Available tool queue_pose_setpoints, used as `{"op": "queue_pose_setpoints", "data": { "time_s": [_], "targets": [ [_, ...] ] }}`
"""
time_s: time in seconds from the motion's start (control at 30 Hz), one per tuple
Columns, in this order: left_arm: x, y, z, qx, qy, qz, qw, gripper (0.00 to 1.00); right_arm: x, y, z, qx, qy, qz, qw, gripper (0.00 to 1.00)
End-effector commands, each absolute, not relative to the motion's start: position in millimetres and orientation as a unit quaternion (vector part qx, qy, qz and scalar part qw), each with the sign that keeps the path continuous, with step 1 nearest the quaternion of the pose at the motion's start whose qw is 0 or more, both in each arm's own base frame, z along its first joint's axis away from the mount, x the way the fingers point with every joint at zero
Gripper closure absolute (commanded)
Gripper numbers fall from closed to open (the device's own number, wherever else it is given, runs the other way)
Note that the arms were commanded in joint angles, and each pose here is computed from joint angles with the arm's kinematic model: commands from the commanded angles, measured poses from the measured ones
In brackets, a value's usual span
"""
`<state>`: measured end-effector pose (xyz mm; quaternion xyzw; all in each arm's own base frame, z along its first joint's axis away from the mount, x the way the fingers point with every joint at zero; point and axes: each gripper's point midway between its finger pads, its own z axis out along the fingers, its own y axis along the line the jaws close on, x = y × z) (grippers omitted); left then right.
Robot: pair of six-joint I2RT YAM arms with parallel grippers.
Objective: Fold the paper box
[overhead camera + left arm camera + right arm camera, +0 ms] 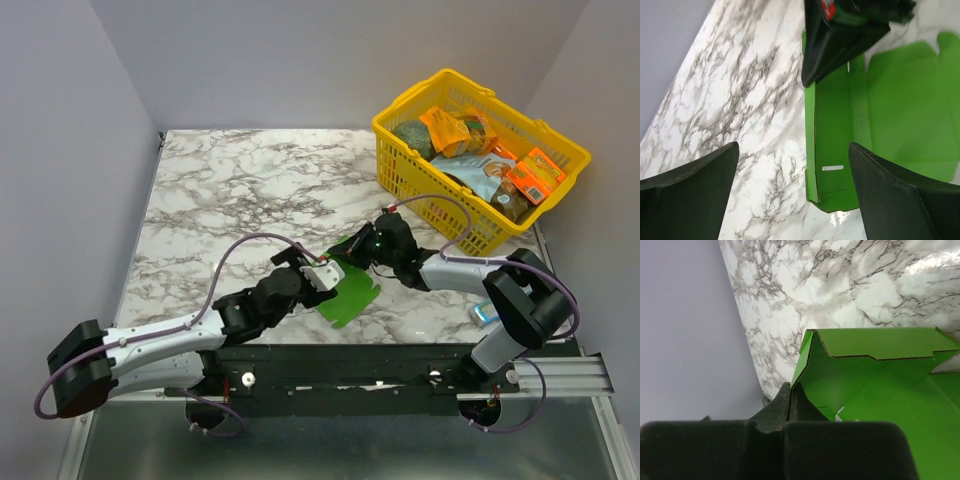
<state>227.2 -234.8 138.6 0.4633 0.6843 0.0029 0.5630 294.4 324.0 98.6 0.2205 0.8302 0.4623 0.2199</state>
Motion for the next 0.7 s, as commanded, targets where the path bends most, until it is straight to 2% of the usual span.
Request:
{"op": "queue_pose_setpoints", "data": {
  "time_s": [0.0, 0.13, 0.17, 0.3, 0.37, 0.53, 0.67],
  "targets": [
    [215.6, -242.5, 178.9, 0.372, 0.685, -0.11, 0.616, 0.01, 302.1, 308.9, 89.9, 0.245, 0.824, 0.442, 0.257, 1.0],
    [203.2, -234.0, 176.2, 0.269, 0.728, -0.19, 0.602, 0.01, 311.1, 296.9, 96.8, 0.275, 0.809, 0.442, 0.274, 1.0],
    [199.6, -228.1, 162.3, 0.216, 0.756, -0.21, 0.581, 0.01, 314.0, 293.0, 99.7, 0.283, 0.805, 0.44, 0.281, 1.0],
    [186.5, -220.6, 120.3, 0.124, 0.807, -0.249, 0.521, 0.09, 322.0, 279.4, 105.5, 0.305, 0.795, 0.431, 0.299, 1.0],
    [182.5, -210.6, 98.2, 0.086, 0.83, -0.24, 0.496, 0.11, 323.1, 273.5, 102.9, 0.313, 0.795, 0.422, 0.301, 1.0],
    [172.6, -203.3, 77.4, 0.02, 0.848, -0.262, 0.461, 0.12, 323.9, 262.2, 97.3, 0.351, 0.787, 0.413, 0.297, 0.99],
    [174.5, -199.9, 75.3, -0.021, 0.834, -0.287, 0.471, 0.12, 324.7, 262.4, 97.2, 0.368, 0.778, 0.43, 0.274, 1.0]
  ]
}}
